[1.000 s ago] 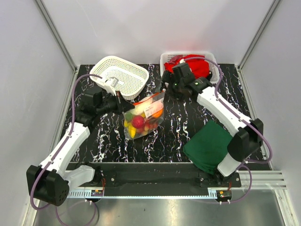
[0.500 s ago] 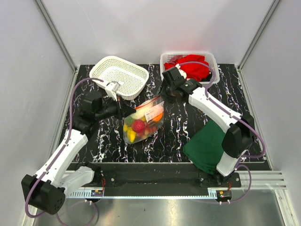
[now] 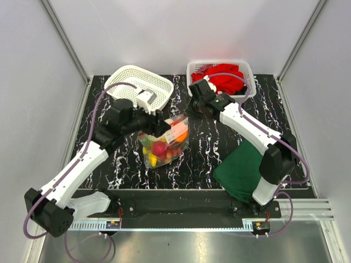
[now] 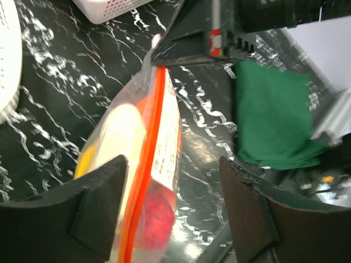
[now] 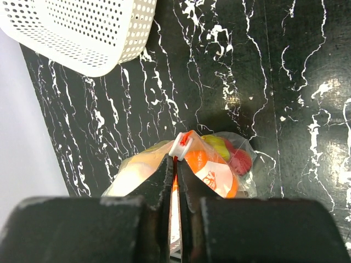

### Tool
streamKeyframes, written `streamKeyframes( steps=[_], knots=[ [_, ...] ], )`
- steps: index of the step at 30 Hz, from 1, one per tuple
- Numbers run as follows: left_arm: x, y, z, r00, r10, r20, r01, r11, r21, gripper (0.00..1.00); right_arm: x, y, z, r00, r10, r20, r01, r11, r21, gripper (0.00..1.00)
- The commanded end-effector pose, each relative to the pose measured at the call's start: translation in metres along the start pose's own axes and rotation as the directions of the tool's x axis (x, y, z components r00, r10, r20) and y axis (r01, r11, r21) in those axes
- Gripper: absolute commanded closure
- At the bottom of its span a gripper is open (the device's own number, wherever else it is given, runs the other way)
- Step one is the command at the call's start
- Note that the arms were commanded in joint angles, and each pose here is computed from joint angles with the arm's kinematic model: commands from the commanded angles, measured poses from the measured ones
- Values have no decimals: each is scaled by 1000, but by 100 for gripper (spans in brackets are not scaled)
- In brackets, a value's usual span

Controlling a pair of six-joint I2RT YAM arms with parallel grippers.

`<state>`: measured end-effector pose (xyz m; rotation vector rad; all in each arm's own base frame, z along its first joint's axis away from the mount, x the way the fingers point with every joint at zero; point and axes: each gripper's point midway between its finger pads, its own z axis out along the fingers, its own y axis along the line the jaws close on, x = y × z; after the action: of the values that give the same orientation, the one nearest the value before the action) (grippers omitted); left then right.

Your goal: Open the zip-top bag and remove the fake food

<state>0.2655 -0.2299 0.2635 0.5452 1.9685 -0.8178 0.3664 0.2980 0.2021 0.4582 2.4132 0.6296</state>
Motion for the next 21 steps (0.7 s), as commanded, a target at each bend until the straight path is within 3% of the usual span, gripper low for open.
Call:
streamKeyframes(
  steps=[1,6,14,17,19,20,21],
  knots=[
    [-26,-3,16,960,281,3,-279,955,-99,27,-8,19,-21,999,9,33,-6,997,-80,92],
    [-11,11,50,901,416,-122,-431,890,-150,27,-8,22,-26,999,17,31,-14,995,-95,93],
    [-17,37,73,898,408,-162,-438,857,-271,38,-9,27,-36,999,23,29,-19,991,-132,94],
    [-18,38,82,903,399,-161,-429,861,-273,47,-8,30,-41,999,22,23,-18,988,-154,94],
    [-19,36,85,904,394,-162,-425,867,-261,63,-7,32,-45,1000,14,21,-11,986,-169,94],
    [-20,34,86,906,392,-161,-422,870,-255,68,-6,31,-45,1000,7,20,-3,985,-170,92],
    [-22,32,84,908,389,-157,-417,873,-251,75,-9,29,-49,999,-12,34,18,985,-173,83]
  ],
)
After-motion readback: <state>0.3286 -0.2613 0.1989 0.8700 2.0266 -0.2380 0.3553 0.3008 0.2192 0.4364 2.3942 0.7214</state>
